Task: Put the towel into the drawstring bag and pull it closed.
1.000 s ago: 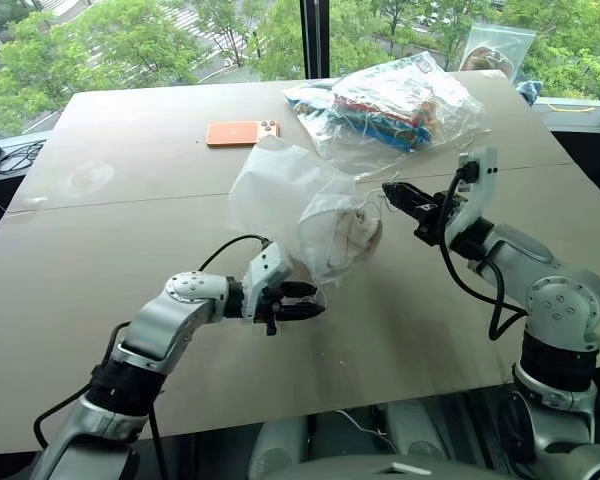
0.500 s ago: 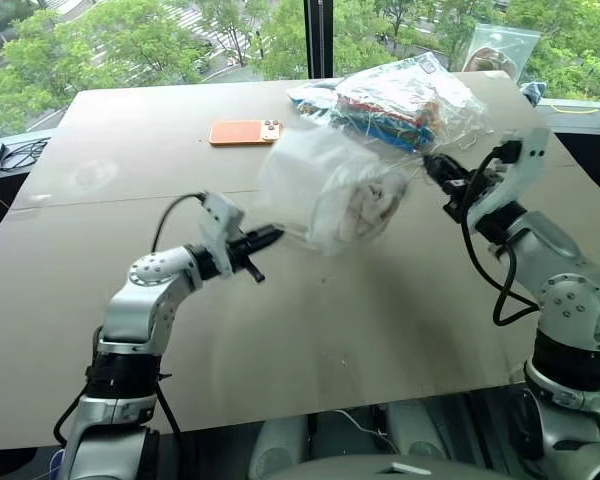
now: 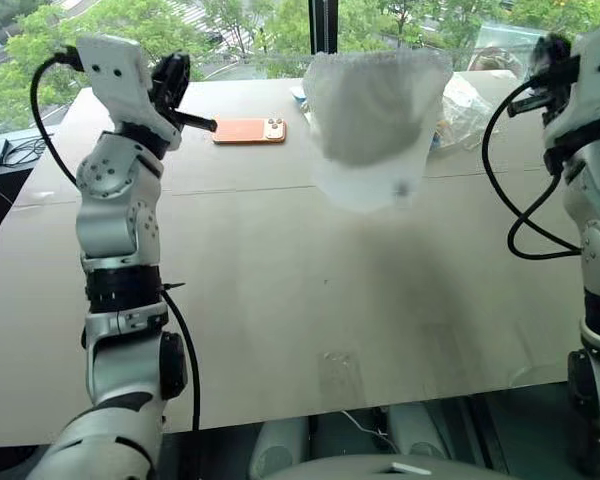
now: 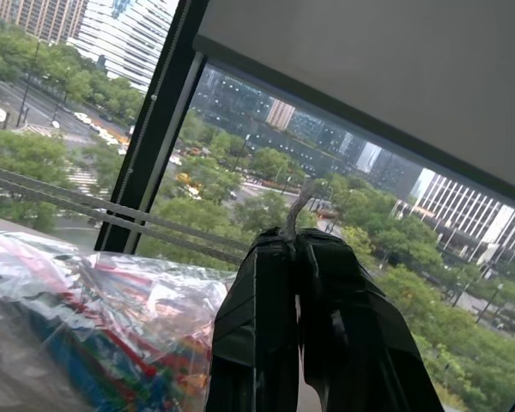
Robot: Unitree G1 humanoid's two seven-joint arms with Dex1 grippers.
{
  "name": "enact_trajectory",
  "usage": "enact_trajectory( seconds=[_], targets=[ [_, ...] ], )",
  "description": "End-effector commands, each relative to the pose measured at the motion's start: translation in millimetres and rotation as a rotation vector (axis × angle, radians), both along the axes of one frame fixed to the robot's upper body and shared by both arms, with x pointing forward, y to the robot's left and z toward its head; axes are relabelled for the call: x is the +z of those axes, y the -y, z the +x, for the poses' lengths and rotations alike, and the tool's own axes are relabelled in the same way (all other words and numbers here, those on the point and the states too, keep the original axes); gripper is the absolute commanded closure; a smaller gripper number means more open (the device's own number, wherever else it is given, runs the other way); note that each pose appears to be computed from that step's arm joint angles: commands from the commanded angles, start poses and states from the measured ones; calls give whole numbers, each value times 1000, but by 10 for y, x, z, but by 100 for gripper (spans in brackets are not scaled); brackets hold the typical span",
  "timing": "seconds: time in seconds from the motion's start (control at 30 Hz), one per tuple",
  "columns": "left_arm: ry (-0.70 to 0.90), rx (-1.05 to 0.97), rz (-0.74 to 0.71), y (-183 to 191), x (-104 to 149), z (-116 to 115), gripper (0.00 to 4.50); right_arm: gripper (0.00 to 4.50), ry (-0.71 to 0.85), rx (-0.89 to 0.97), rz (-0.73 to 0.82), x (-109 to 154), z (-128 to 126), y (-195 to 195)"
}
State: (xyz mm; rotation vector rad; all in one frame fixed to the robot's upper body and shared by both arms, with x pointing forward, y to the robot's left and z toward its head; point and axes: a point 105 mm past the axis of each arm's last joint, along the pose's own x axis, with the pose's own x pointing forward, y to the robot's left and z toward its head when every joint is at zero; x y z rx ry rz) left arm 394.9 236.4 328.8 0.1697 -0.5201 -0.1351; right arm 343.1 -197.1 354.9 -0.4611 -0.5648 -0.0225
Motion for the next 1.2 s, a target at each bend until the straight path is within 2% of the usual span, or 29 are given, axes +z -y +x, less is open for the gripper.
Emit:
enact_trajectory(
  seconds=[0.03, 0.17, 0.27, 0.47, 0.53, 0.6, 0.7, 0.8, 0.93, 1.0, 1.1, 1.2],
  targets=[
    [93, 117, -45, -366, 321, -98, 443, 450, 128, -108, 5, 395, -185, 280],
    [145, 89, -17, -293, 534, -74, 443, 450, 194, -22, -44, 615, -318, 95],
    [171, 28, 4, -161, 633, -71, 443, 450, 208, 90, -95, 652, -399, -138],
    [177, 106, -55, -456, 751, -30, 443, 450, 303, 53, 5, 1000, -540, 134],
    [88, 95, -51, -458, 625, 102, 443, 450, 211, 125, -135, 783, -447, -86],
    [68, 2, -46, -243, 554, 154, 443, 450, 215, 140, -21, 805, -432, -18],
    [41, -1, -57, -208, 416, 186, 443, 450, 125, 122, -118, 554, -325, -53],
    [-2, 92, -81, -480, 238, 191, 443, 450, 129, 30, -33, 545, -334, 239],
    [-80, 313, -87, -1133, -36, 90, 443, 450, 64, -290, -130, 413, -339, 887],
    [-107, 339, -78, -1261, -142, 53, 443, 450, 26, -361, -160, 312, -332, 1083],
    [-109, 234, -16, -1071, -200, 90, 443, 450, 35, -315, -141, 314, -322, 1060],
    [-143, 37, -25, -757, -364, 128, 443, 450, -54, -109, -86, 146, -217, 814]
  ],
)
